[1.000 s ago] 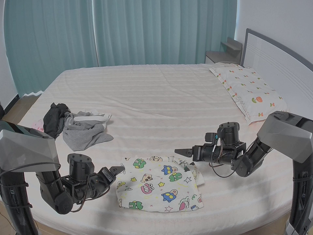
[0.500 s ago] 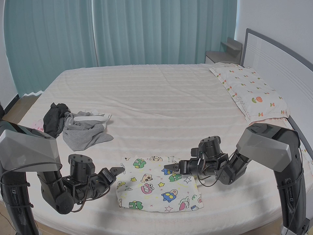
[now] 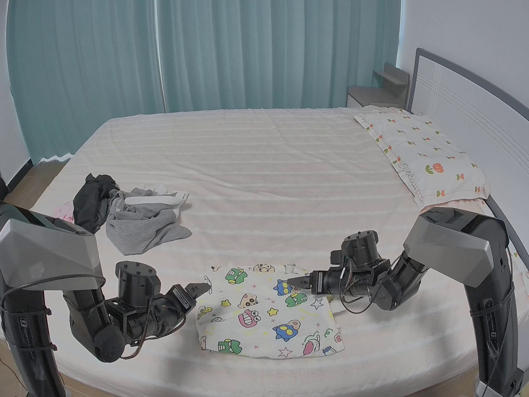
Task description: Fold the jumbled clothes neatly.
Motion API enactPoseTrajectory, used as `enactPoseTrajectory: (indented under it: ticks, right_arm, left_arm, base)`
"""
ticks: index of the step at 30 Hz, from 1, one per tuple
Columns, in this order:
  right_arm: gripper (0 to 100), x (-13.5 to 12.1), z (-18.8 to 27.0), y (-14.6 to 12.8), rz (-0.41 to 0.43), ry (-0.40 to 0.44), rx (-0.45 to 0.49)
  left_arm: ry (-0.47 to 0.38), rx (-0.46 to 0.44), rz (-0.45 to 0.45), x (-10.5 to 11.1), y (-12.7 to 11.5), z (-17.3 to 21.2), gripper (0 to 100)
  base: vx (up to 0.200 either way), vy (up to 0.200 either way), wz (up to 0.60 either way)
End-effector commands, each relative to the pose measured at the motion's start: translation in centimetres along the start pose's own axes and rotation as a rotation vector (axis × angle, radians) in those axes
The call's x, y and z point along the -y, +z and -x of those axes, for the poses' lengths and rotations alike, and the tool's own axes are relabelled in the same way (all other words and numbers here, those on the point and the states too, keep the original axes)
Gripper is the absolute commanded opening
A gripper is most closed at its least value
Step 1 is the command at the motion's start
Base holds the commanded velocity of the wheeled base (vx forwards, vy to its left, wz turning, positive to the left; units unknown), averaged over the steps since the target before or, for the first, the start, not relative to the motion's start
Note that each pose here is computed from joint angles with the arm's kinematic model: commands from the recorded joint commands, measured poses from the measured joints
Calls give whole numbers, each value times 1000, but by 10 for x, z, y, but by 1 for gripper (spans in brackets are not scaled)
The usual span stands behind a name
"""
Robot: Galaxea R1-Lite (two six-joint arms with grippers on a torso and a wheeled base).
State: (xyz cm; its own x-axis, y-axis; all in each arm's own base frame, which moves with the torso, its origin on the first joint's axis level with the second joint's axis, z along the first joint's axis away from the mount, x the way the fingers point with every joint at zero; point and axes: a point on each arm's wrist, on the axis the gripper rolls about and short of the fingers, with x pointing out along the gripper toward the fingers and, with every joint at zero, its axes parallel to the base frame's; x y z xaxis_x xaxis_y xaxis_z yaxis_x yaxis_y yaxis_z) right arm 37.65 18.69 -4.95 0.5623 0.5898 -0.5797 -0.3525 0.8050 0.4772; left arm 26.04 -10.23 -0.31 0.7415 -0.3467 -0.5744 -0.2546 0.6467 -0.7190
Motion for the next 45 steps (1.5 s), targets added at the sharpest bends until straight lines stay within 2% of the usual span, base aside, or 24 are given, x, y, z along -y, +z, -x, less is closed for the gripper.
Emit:
enactPoseTrajectory:
  ticks: [1, 8, 17, 21, 26, 32, 36, 37, 41, 45]
  right_arm:
    - [0, -1, -2, 0, 8, 3, -7]
    - [0, -5, -4, -3, 21, 9, -13]
    - [0, 5, 4, 10, 9, -9, 54]
    - [0, 11, 14, 25, -8, -19, 103]
    - [0, 14, 15, 26, -10, -25, 108]
    - [0, 13, 18, 27, -10, -28, 113]
    - [0, 3, 36, 31, -3, -18, 122]
    - [100, -2, 42, 32, -4, -11, 125]
    - [100, -8, 57, 27, -1, -20, 109]
    - [100, 3, 81, 7, -50, -86, 56]
  left_arm:
    - [-1, -2, -1, 0, -1, 0, 100]
    - [-2, -2, -1, 1, -1, 0, 100]
    - [1, 0, 0, 0, 0, -1, 100]
    - [-1, -2, -1, 0, -1, -1, 100]
    - [-1, -2, -1, 0, -1, -1, 100]
    - [-1, -2, -3, 0, -1, -1, 100]
    - [-1, -6, -5, 1, -2, -2, 100]
    - [2, -4, -8, 0, -3, -4, 100]
    - [-16, 37, -14, 5, 0, -8, 100]
    - [25, 82, -88, 2, -5, -19, 100]
  base:
    - [0, 0, 0]
    - [0, 0, 0]
    - [0, 0, 0]
    - [0, 0, 0]
    - [0, 0, 0]
    - [0, 0, 0]
    - [0, 0, 0]
    - [0, 0, 0]
    - [0, 0, 0]
    - [0, 0, 0]
